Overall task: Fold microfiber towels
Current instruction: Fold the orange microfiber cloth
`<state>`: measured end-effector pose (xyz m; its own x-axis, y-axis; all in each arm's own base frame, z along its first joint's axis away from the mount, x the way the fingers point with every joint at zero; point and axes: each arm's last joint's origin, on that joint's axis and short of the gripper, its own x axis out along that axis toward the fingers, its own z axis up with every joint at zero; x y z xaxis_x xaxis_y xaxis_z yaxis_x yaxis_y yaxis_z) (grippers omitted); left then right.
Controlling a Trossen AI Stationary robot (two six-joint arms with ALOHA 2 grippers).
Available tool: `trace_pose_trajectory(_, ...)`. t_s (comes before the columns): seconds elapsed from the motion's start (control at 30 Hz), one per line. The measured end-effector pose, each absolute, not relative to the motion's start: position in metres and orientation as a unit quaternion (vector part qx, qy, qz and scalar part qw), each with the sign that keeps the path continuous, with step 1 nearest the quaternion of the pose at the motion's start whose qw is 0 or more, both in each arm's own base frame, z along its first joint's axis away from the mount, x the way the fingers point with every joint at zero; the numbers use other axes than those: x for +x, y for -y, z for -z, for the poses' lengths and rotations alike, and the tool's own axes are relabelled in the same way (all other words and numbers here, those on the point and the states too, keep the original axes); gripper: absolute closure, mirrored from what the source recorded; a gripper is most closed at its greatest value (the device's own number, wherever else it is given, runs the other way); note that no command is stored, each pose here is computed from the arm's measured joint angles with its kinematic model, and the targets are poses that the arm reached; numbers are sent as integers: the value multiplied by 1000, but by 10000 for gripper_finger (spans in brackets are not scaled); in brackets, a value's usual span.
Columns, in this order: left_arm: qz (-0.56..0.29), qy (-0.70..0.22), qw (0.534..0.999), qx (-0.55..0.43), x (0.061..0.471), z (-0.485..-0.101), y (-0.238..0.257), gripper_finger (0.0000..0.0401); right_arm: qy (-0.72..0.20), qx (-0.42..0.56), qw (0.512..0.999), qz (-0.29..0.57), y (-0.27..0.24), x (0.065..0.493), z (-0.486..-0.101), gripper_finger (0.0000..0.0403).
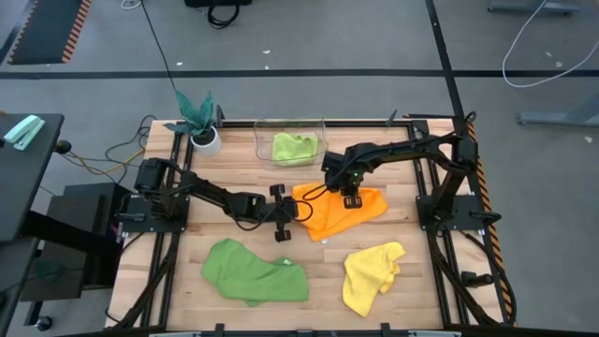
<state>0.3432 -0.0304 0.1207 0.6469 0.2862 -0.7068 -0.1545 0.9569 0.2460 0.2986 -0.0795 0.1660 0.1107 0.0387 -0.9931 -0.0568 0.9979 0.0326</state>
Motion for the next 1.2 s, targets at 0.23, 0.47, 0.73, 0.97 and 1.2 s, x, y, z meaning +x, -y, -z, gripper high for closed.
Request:
trace_pose_trajectory(0.23,-110,-404,905,74,343,-120,29,389,-666,-54,743,-48,59,305,-167,315)
trace_pose_trajectory(0.47,-110,-404,905,72,343,-120,29,395,-640,-64,765,-26,74,316,-186,315)
trace_pose_trajectory(0.73,-114,-403,906,65,343,-120,29,383,-639,-29,768,-27,90,313,-193,315)
trace_pose_trajectory(0.97,-113,-404,905,66,343,-120,29,391,-640,-32,767,-44,80,315,-192,315)
trace_pose_trajectory(1.2,-113,-404,905,66,343,-120,29,375,-650,-23,758,-56,77,308,-180,315)
